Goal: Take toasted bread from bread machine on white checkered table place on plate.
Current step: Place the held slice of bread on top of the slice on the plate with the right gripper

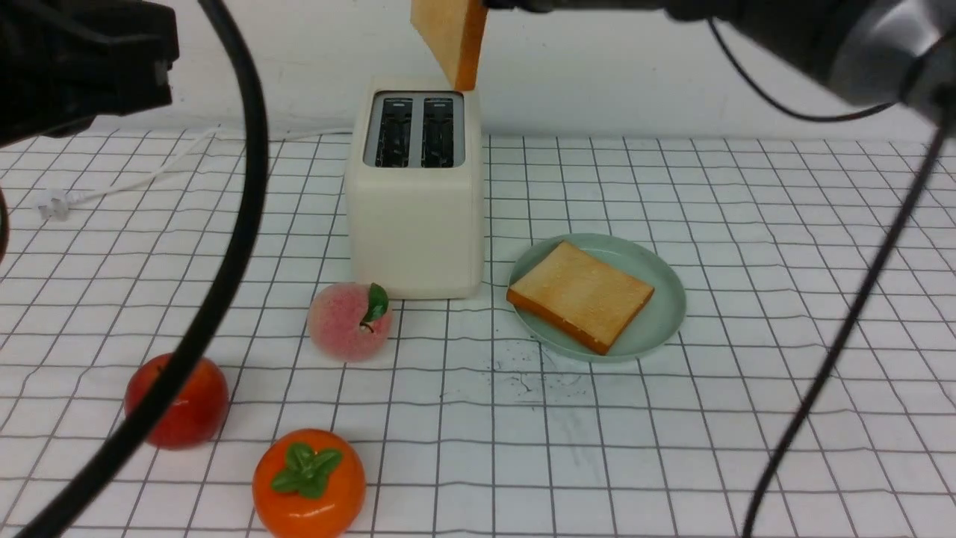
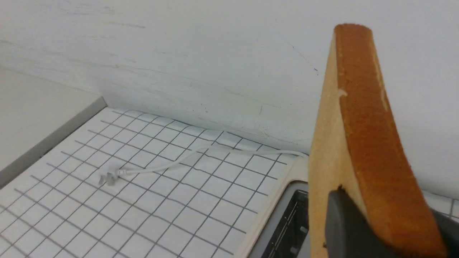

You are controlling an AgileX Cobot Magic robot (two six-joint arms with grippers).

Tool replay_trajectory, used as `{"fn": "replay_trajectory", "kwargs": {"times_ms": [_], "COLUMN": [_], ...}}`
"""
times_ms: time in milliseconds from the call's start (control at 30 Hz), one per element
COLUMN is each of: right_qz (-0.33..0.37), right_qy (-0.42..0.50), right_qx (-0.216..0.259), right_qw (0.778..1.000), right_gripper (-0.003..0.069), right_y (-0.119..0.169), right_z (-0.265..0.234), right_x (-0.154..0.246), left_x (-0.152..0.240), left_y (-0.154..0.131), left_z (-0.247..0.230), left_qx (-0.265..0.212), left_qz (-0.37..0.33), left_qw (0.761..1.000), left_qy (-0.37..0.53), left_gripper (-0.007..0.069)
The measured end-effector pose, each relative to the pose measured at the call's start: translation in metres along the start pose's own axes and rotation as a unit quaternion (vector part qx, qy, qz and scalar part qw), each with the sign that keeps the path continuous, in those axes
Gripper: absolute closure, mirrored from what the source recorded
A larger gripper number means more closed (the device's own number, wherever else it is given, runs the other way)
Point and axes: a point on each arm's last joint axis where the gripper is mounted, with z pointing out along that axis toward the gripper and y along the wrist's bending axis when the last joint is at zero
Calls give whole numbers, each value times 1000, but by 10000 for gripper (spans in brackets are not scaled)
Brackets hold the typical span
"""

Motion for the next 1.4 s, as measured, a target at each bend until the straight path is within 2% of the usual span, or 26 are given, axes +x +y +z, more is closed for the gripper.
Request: {"fn": "replay_trajectory", "kwargs": {"times_ms": [167, 300, 433, 467, 500, 533, 633, 667, 700, 733, 867, 1033, 1400], "right_qz": [-49, -51, -12, 3, 39, 50, 142, 163, 158, 185, 228, 253, 324], "right_qy": [61, 117, 165, 177, 204, 202, 205, 199, 202, 187, 162, 171, 180], "right_qx": [-5, 6, 26, 31, 39, 40, 11, -11, -13, -54, -121, -110, -50], "right_qw": [997, 992, 986, 984, 977, 977, 968, 966, 966, 963, 952, 946, 928], "right_gripper": [537, 537, 537, 537, 537, 537, 537, 537, 537, 537, 537, 537, 537], "right_y": [9, -6, -37, -47, -70, -74, -115, -122, -122, -128, -133, -149, -190], "right_z": [-61, -99, -119, -123, -128, -131, -136, -134, -133, -127, -97, -63, -12], "right_x": [-24, -28, -10, -2, 21, 22, 59, 65, 67, 74, 89, 118, 181], "left_x": [3, 9, 13, 14, 16, 16, 25, 28, 29, 33, 44, 49, 47], "left_y": [1, 3, 1, 0, -3, -3, -11, -13, -14, -17, -26, -31, -32], "left_z": [0, 0, 0, 1, 3, 3, 10, 13, 14, 18, 30, 39, 43], "left_qx": [-6, -14, -6, -1, 13, 14, 53, 66, 68, 85, 131, 158, 159], "left_qz": [0, -5, -3, 2, 10, 11, 18, 19, 19, 23, 38, 41, 38], "left_qw": [1000, 999, 997, 997, 996, 996, 990, 987, 987, 982, 969, 961, 964], "left_qy": [16, 50, 71, 76, 87, 88, 128, 142, 146, 168, 207, 225, 210], "left_gripper": [638, 638, 638, 638, 638, 638, 638, 638, 638, 638, 638, 638, 638]}}
